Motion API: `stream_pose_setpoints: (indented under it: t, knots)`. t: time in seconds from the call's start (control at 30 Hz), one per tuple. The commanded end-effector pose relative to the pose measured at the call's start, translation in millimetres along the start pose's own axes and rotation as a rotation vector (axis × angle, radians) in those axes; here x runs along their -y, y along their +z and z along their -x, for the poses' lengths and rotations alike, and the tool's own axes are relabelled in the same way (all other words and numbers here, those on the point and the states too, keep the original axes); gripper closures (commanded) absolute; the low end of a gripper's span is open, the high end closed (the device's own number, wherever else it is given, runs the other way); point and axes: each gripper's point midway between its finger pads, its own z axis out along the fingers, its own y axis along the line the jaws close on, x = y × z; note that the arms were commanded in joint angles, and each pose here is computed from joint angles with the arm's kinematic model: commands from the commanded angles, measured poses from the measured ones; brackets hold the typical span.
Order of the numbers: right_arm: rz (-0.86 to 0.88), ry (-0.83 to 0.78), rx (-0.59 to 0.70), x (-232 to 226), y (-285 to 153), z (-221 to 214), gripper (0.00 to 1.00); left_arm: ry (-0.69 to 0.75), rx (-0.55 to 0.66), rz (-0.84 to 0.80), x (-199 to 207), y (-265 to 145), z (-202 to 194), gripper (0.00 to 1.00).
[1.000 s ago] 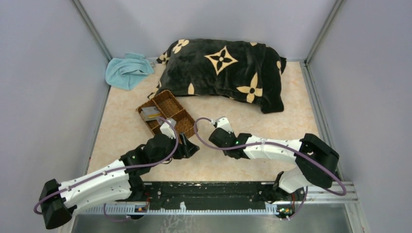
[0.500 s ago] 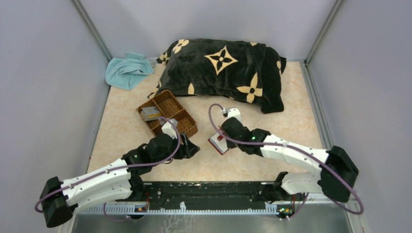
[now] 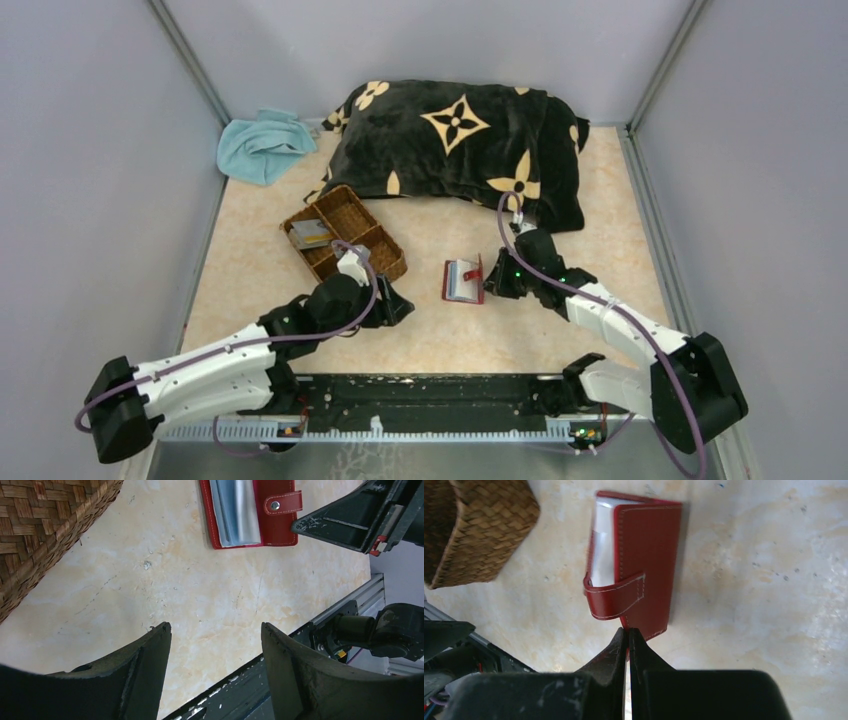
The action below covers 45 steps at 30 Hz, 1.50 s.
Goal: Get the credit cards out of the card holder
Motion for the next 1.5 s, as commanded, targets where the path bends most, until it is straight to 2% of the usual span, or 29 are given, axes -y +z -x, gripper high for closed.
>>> stream_pose_setpoints:
  t: [0.0, 0.2, 0.33, 0.57, 0.83, 1.13, 1.47]
  knots:
    - [0.007, 0.047, 0.023, 13, 8, 5, 1.00, 0.000, 0.009, -0.031, 10, 3, 3, 0.27]
    - [-0.141, 0.013, 0.092, 43, 1, 13, 1.00, 0.003, -0.007, -0.055, 18, 15, -1, 0.28]
    - [-0.230, 0.000, 0.102, 63, 0, 12, 1.00, 0.032, 0.007, -0.091, 38, 35, 4, 0.28]
    - [-0.266, 0.005, 0.105, 73, 0, 9, 1.00, 0.127, -0.001, -0.093, 73, 90, 9, 0.28]
    - [-0.281, 0.001, 0.073, 84, 7, -1, 1.00, 0.178, -0.001, -0.070, 78, 141, 30, 0.28]
    - [-0.277, 0.013, 0.067, 94, 9, -3, 1.00, 0.198, -0.091, -0.062, 69, 182, 16, 0.31]
    - [-0.263, 0.041, 0.024, 102, 15, -3, 1.00, 0.187, -0.157, -0.171, 89, 199, 6, 0.34]
